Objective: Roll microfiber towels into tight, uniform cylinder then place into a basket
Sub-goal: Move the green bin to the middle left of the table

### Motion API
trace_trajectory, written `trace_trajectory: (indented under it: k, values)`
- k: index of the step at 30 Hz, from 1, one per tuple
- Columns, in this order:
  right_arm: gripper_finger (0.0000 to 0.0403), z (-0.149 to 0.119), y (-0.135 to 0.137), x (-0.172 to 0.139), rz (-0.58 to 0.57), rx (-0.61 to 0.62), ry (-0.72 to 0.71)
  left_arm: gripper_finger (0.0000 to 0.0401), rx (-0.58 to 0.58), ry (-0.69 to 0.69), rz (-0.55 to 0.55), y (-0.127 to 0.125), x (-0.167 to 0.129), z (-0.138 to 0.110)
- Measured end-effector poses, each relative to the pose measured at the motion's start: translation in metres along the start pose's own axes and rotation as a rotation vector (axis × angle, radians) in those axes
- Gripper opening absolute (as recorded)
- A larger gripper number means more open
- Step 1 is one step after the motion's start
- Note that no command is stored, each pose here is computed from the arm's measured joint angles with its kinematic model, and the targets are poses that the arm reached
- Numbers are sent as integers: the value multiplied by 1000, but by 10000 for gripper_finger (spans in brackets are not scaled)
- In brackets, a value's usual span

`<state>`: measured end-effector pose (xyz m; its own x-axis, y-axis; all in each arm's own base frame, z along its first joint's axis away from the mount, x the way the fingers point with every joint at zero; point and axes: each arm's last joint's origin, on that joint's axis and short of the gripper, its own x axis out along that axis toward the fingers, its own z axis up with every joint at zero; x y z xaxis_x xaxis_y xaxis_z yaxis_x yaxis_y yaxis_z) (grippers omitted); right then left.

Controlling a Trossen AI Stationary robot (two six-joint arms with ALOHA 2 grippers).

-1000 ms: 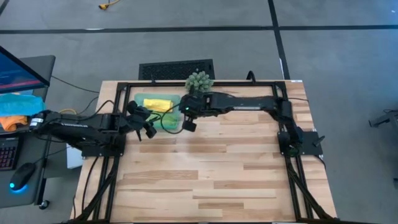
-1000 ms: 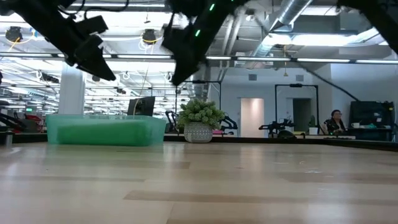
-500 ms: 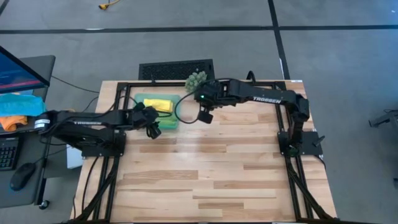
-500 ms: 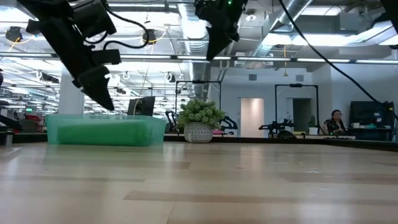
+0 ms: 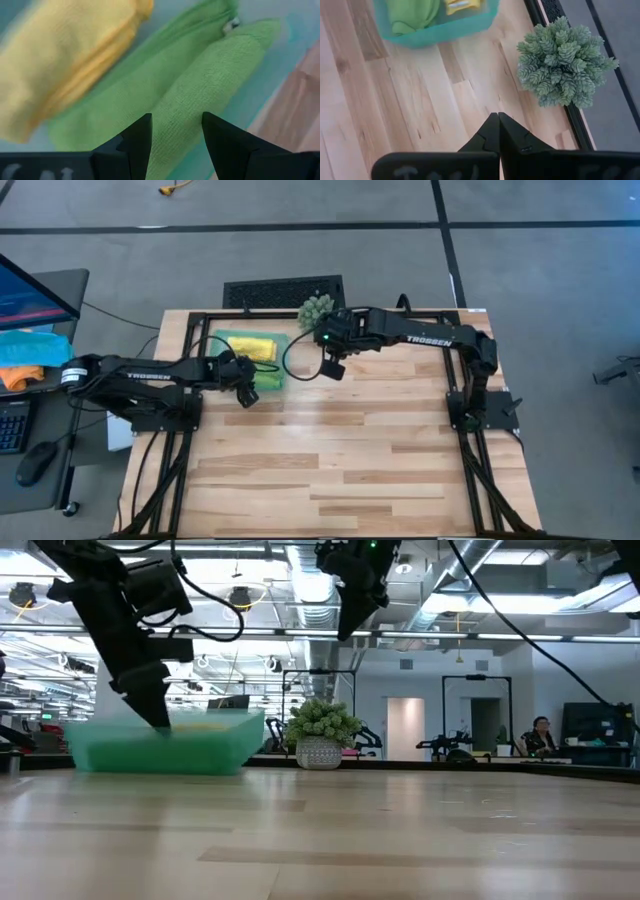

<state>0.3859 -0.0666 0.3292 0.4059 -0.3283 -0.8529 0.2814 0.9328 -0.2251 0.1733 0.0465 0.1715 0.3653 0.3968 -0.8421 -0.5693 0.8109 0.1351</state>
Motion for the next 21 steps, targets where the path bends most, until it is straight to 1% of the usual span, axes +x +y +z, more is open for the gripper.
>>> trace_trajectory:
  k: [4, 7, 13, 17, 21]
  values:
    - [20, -1, -3, 1, -4, -9, 10, 167, -15, 21, -43, -3, -1, -3]
    - [21, -1, -6, 2, -8, -5, 16, 167, -24, 28, -50, -5, -2, -4]
    - [16, -1, -13, 3, -16, 1, 20, 167, -106, 78, -94, -12, -4, -9]
    - [20, -2, -16, 4, -20, 5, 29, 167, -182, 129, -89, -17, -7, -17]
    - [21, -2, -18, 5, -22, -10, 30, 167, -216, 148, -109, -25, -11, -22]
